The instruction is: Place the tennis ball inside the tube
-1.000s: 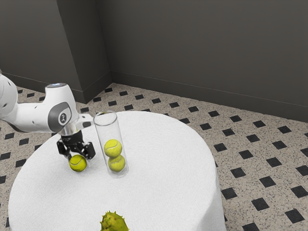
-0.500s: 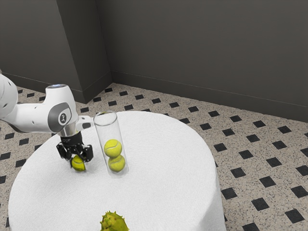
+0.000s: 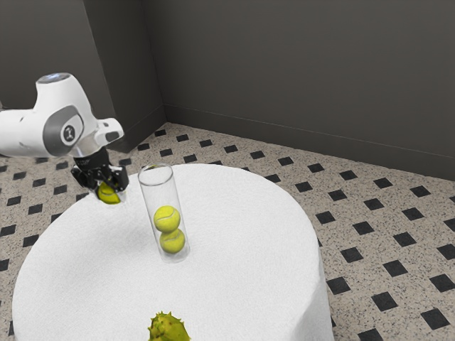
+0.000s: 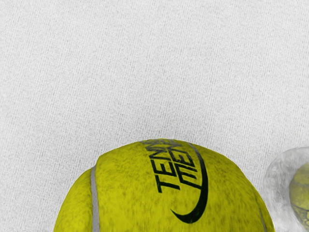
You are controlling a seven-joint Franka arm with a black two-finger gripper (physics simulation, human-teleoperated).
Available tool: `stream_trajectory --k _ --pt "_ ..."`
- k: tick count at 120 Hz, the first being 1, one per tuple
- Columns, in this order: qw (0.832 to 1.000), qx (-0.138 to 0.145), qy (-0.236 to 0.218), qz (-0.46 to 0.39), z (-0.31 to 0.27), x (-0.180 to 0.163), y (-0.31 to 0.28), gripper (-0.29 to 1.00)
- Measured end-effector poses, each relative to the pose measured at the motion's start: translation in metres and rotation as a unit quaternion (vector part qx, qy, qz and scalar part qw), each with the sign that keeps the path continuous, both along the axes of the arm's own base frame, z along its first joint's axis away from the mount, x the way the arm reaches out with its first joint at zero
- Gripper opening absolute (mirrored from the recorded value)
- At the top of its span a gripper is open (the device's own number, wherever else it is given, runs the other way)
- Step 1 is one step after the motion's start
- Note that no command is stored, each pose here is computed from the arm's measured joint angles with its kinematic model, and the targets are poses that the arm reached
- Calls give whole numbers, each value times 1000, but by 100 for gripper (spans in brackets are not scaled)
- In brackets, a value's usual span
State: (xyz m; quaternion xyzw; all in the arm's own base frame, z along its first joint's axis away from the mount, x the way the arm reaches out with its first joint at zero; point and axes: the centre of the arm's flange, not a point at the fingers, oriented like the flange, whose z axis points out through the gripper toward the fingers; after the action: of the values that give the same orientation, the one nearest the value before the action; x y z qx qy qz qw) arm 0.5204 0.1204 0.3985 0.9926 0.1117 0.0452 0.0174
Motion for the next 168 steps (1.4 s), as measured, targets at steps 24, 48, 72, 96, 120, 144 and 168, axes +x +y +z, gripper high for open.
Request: stream_trajectory --k 24,48,72,96,120,144,168 --pt "999 21 -34 -31 92 9 -36 37" --pt "996 49 -18 -69 124 21 -77 38" --pt "991 79 2 -107 130 23 -136 39" --pt "991 87 22 -95 126 20 -158 40" --pt "992 89 30 -81 122 22 -173 55" --pt "995 84 28 -56 126 26 -163 64" --pt "999 40 -16 -28 194 38 -116 68"
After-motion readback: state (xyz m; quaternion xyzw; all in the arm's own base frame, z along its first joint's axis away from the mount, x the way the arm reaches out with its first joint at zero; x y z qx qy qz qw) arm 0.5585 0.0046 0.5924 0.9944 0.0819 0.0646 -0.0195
